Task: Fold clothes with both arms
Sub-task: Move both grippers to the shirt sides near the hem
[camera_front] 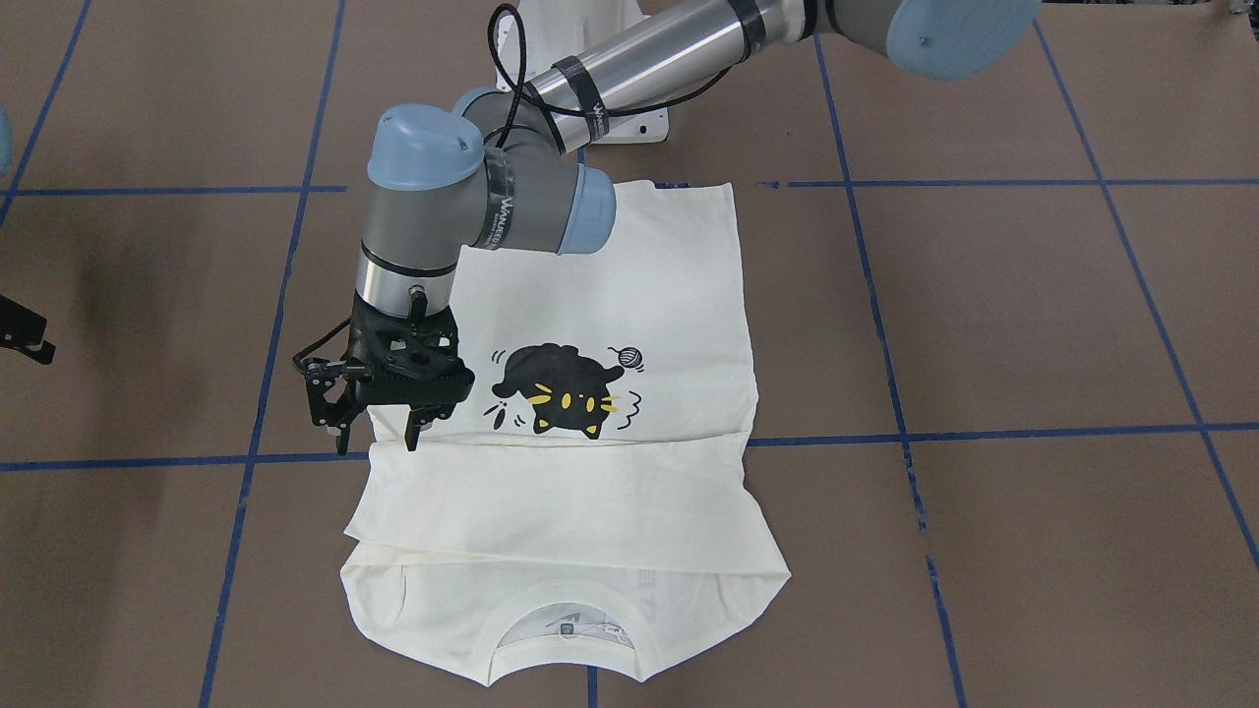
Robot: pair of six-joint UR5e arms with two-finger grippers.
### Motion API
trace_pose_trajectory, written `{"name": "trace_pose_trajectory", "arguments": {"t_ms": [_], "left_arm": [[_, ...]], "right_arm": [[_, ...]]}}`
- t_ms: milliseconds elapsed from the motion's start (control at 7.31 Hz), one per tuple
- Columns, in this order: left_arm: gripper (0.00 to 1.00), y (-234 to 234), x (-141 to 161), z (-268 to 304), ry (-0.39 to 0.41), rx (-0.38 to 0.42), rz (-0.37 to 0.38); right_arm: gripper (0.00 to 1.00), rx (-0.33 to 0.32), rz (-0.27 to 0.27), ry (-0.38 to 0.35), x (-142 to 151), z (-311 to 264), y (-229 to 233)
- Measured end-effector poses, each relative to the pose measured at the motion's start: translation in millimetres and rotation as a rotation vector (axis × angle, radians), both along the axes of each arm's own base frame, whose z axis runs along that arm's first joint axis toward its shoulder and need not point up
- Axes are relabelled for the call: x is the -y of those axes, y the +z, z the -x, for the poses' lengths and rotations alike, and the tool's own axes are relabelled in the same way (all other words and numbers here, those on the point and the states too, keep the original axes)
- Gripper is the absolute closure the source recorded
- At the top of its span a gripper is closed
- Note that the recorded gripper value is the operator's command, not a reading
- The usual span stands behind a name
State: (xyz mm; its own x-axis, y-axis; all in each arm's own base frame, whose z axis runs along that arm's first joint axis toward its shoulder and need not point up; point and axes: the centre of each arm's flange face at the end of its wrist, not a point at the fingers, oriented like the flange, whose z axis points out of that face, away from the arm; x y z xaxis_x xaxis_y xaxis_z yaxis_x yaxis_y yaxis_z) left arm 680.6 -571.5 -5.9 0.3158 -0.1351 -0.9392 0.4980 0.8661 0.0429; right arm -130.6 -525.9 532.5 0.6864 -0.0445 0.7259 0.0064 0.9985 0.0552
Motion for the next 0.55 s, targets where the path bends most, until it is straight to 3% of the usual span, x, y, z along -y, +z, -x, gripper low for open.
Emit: {"name": "trace_pose_trajectory", "arguments": {"t_ms": [274, 547], "left_arm": [[0.0, 22, -8, 10, 0.069, 0.023, -0.035], [0.0, 67, -33, 47, 0.159, 0.091, -0.056]], "right_arm": [[0.0, 0.026, 0.015, 0.046, -2, 10, -19], [0.0, 0.081, 0.043, 0.12, -19, 67, -48]]}}
